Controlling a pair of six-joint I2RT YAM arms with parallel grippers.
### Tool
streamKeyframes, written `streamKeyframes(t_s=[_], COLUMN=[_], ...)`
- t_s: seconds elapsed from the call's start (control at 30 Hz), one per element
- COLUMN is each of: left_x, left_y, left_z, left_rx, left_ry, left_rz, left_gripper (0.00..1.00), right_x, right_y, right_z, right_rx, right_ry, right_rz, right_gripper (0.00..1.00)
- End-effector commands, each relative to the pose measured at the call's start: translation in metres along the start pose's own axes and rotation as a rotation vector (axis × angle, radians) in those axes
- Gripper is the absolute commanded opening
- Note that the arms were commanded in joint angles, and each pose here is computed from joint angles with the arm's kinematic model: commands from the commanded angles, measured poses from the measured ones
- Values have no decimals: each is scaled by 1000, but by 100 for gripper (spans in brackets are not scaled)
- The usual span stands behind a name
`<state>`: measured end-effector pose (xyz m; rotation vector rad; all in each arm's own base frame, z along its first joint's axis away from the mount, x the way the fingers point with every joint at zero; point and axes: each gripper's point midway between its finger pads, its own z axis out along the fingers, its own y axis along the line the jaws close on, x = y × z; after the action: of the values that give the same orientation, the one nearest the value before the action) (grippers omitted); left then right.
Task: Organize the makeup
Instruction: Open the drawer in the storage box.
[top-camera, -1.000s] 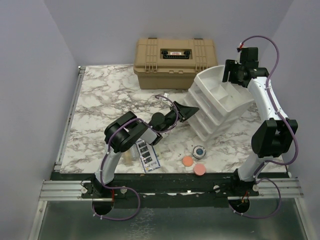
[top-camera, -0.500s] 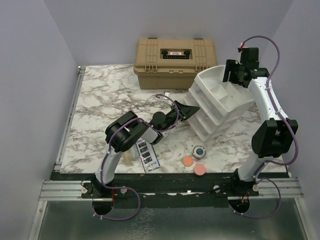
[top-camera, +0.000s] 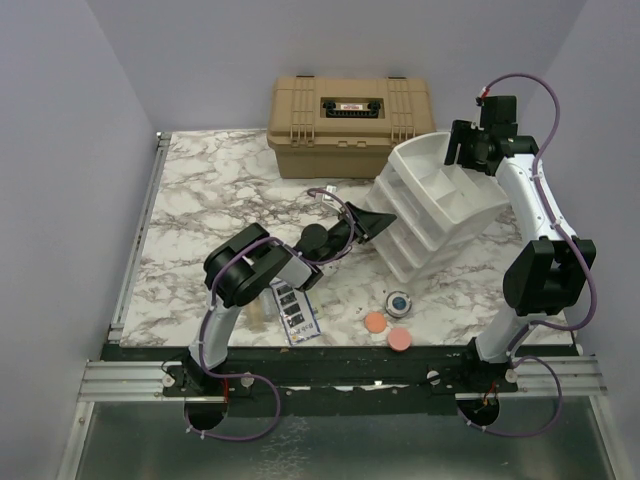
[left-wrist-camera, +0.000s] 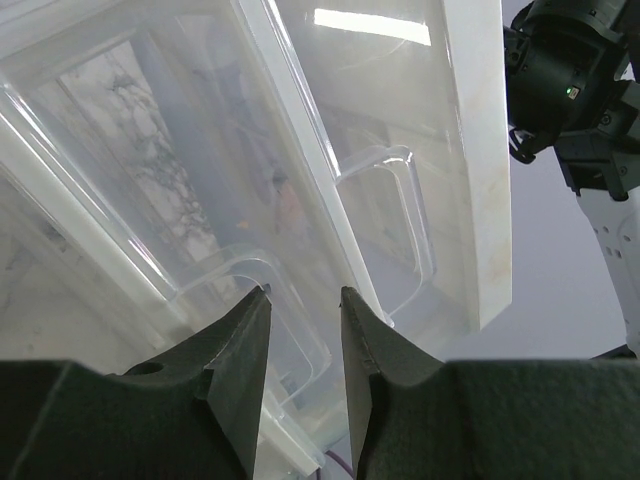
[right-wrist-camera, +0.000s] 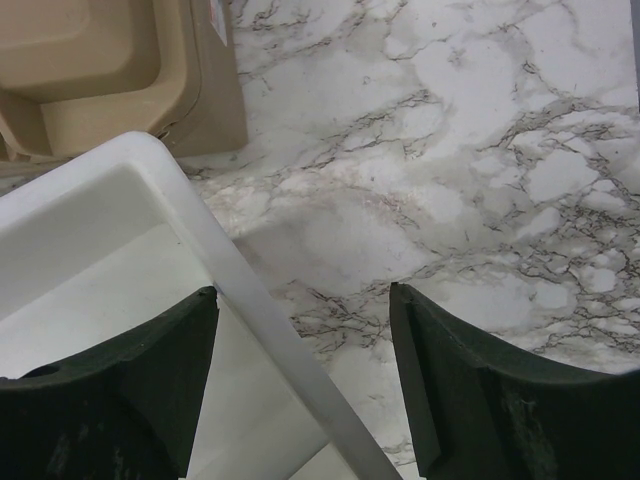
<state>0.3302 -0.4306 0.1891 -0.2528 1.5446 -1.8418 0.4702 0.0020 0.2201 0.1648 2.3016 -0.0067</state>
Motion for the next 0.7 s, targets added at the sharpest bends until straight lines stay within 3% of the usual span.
streamKeyframes(t_s=[0.0, 0.43, 0.67], left_x=[-19, -34, -43], left_y=[-110, -115, -111], left_z=[-15, -20, -15], left_rx=[382, 380, 381], left_ry=[-65, -91, -93], left_rz=[77, 63, -17], left_gripper=[34, 32, 31], right_x=[36, 31, 21], right_y=[-4, -3, 8], right_z=[10, 1, -19], right_rx=[41, 19, -23], right_ry=[126, 87, -31], right_rz=[-5, -52, -102], right_gripper=[72, 70, 68])
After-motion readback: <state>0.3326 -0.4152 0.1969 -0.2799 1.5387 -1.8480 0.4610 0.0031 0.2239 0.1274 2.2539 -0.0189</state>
